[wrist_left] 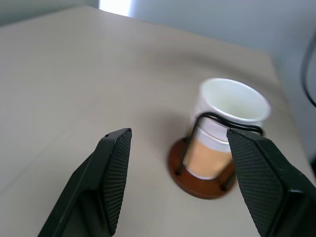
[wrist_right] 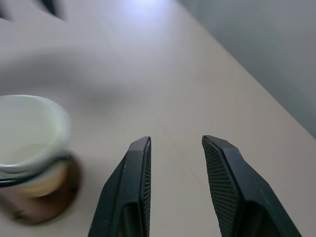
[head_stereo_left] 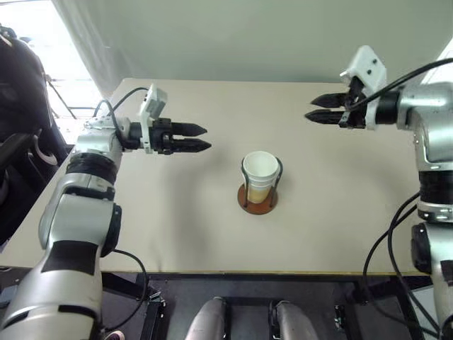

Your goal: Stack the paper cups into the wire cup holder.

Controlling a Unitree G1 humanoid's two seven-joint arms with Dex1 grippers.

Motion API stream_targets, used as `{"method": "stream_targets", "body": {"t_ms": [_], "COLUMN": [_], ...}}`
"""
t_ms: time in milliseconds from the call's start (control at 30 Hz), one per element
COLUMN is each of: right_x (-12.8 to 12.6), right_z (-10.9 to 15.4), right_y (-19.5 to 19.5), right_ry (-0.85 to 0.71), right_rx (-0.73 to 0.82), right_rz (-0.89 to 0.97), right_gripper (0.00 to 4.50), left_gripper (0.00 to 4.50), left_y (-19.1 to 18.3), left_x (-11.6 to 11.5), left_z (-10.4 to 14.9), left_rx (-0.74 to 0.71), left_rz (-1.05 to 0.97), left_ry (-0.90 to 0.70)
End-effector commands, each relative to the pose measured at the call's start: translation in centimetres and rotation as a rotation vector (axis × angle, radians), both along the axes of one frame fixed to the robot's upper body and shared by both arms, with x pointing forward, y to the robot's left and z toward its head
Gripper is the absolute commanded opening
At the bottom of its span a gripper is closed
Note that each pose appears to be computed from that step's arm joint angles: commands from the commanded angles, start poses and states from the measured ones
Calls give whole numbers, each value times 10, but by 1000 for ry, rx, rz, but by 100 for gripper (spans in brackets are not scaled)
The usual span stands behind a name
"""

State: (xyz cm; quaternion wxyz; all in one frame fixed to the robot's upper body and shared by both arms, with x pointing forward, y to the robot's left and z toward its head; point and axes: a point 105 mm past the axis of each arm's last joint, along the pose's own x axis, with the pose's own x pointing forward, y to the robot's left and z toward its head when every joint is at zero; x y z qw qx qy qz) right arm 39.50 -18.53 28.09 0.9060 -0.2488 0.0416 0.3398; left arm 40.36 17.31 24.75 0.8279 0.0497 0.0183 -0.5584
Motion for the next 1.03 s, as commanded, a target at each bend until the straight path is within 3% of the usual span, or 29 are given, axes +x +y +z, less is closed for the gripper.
{"method": "stream_targets", "body": {"t_ms": [33, 267, 633, 1033], "right_x": [9, 23, 44, 46], "right_z": [12, -18, -13, -12], "right_y": [-16, -27, -45, -55], "right_ry": [-86, -102, -170, -168], "right_rx": [103, 93, 167, 223], "right_rz": [-94, -165, -289, -333], "right_gripper": [158, 158, 158, 158], "left_gripper": [331, 331, 331, 331], "left_y": [5, 13, 29, 19], "left_x": [9, 16, 27, 26], "left_z": [31, 36, 39, 43], "left_rx": [-64, -88, -124, -167], "left_rz": [104, 197, 368, 353], "left_ry": [-145, -199, -246, -241]}}
